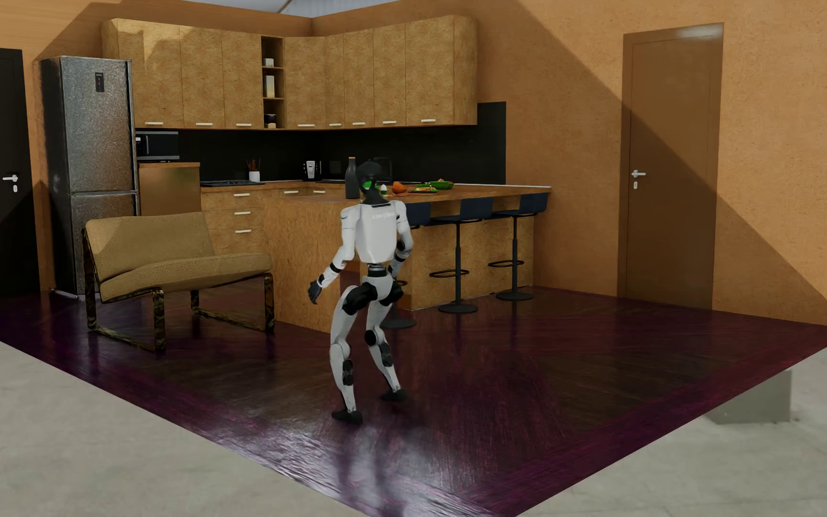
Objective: Walk to the armchair
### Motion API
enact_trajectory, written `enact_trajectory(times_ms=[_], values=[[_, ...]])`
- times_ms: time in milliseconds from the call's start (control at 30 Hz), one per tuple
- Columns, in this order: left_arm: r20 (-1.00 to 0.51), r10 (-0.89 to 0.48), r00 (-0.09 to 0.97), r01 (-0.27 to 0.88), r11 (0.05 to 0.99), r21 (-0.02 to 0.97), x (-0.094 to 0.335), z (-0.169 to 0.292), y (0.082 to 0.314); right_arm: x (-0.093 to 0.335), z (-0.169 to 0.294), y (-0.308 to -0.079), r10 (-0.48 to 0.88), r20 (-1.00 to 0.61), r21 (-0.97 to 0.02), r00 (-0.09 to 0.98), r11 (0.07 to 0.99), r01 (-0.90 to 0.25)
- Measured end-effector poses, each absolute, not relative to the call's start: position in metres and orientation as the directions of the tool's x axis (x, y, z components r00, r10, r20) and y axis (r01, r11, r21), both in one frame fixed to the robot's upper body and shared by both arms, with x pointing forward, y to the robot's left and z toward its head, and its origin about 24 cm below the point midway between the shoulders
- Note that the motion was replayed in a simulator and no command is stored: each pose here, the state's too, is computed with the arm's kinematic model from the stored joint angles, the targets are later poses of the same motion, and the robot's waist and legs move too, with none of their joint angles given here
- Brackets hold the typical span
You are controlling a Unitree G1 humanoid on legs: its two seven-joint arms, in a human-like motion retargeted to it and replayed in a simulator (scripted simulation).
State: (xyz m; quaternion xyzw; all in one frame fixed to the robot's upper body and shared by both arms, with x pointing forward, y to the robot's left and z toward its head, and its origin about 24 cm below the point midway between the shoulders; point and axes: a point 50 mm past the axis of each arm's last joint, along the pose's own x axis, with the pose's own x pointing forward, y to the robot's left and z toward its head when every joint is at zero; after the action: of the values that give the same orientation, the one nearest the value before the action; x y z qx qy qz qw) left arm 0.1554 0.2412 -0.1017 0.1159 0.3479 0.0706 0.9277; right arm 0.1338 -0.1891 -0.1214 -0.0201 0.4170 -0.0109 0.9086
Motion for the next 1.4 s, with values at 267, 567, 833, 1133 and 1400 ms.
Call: enact_trajectory(times_ms=[267,567,833,1133,1400], values=[[-0.768,0.124,0.629,0.012,0.986,0.169,0.121,-0.124,0.211,0.134,-0.123,-0.200,-0.111,-0.734,-0.140,0.670,0.990,0.011],[-0.659,0.185,0.729,-0.060,0.976,0.207,0.149,-0.107,0.232,0.150,-0.113,-0.193,-0.155,-0.691,-0.162,0.707,0.985,0.058],[-0.700,0.091,0.709,0.003,0.991,0.132,0.154,-0.115,0.193,0.103,-0.134,-0.215,-0.142,-0.834,-0.204,0.533,0.977,-0.059],[-0.605,0.179,0.776,-0.123,0.983,0.134,0.180,-0.100,0.194,0.106,-0.132,-0.214,-0.075,-0.799,-0.104,0.597,0.994,-0.014],[-0.678,0.189,0.710,-0.041,0.973,0.228,0.141,-0.111,0.234,0.144,-0.117,-0.192,-0.099,-0.739,-0.134,0.667,0.991,-0.002]])
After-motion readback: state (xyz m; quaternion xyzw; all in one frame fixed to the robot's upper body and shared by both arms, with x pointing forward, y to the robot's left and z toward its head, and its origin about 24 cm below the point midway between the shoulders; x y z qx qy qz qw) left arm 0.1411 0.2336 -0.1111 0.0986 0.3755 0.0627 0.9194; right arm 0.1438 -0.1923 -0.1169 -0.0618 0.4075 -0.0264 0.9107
